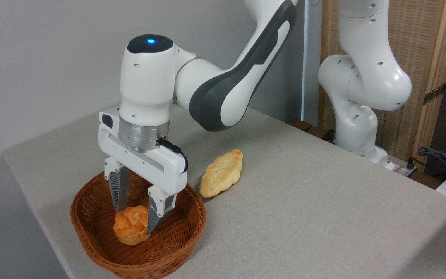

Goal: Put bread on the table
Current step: 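Descend around the orange bun and close the gripper on it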

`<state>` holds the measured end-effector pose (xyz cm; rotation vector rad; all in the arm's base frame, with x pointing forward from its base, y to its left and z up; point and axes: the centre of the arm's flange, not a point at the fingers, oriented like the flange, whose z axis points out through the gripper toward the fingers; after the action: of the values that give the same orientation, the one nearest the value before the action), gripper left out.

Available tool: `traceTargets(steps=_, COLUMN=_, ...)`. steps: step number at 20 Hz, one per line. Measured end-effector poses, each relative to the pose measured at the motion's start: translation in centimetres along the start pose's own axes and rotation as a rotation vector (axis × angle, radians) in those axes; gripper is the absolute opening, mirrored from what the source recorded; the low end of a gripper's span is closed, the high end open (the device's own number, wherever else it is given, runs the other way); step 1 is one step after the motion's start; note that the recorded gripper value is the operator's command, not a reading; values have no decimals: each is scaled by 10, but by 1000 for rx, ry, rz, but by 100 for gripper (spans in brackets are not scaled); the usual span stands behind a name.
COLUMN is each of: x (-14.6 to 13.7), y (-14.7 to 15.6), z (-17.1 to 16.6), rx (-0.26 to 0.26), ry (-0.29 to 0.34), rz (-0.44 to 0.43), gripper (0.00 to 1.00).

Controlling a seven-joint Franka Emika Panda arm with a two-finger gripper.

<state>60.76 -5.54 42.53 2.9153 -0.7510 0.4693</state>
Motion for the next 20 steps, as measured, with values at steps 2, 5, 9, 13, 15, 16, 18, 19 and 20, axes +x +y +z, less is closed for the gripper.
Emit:
traceTargets(steps=2, x=0, y=-1, z=2, rx=2, ry=2, rz=-1, gripper=86)
traceTargets(steps=5, x=0, y=-1, z=3, rx=2, ry=2, rz=0, gripper=62)
traceTargets(steps=9, x=0, y=-1, z=4, rx=5, ry=-1, rz=34, gripper=53)
traceTargets(steps=13, x=0, y=-1, z=4, rx=5, ry=-2, rz=43, gripper=46)
traceTargets(steps=15, x=0, y=-1, z=4, rx=5, ry=-2, rz=43, gripper=46)
traceTargets(steps=16, x=0, y=-1, z=4, rx=5, ry=-2, rz=43, gripper=46)
traceTargets(steps=18, x=0, y=-1, z=4, rx=5, ry=-2, rz=43, gripper=46)
traceTargets(steps=19, x=0, y=-1, z=4, rx=5, ry=-2, rz=44, gripper=46)
traceTargets(steps=20, x=0, y=-1, z=4, rx=5, ry=-2, rz=44, gripper=46)
